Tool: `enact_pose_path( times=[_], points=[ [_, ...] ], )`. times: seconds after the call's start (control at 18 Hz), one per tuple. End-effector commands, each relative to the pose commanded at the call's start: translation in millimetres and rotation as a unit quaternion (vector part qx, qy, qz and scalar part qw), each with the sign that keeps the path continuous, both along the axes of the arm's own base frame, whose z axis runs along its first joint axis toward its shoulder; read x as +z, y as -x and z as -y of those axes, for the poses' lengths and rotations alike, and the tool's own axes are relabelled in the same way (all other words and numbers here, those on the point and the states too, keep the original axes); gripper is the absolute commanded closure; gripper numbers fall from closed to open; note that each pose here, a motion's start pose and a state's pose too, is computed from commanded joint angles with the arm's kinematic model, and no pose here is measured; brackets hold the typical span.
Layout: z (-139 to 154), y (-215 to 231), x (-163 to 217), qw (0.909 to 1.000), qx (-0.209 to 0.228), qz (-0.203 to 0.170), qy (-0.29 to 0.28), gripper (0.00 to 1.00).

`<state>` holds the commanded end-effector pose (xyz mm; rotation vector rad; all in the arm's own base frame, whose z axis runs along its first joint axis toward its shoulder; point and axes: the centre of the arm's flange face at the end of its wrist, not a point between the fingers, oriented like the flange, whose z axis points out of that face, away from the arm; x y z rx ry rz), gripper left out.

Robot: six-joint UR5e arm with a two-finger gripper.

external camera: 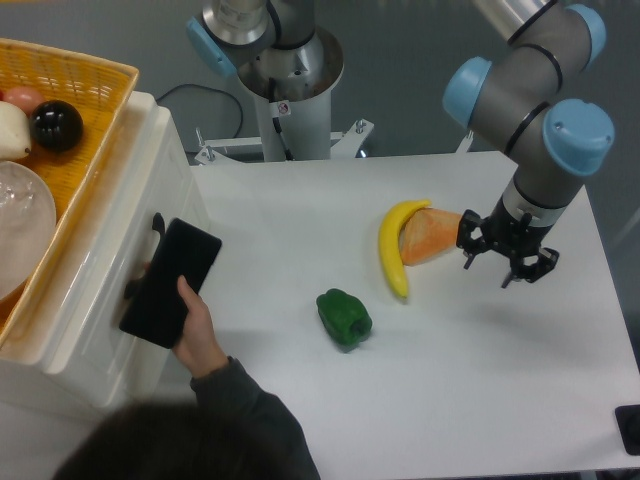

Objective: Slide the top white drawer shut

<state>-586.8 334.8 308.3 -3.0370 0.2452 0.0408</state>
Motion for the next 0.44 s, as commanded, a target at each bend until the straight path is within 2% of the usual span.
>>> enact_pose_path(
  times=[0.22, 0.33, 0.44],
  points=[
    [34.7, 22.2, -5.9, 0.9957, -0.089, -0.016, 0.022, 0.00],
    [41.5, 28.9, -6.3, 0.9946, -0.097, -0.028, 0.021, 0.00],
    [43.4, 29.9, -11.8, 0.9950, -0.095, -0.023, 0.022, 0.00]
  ],
)
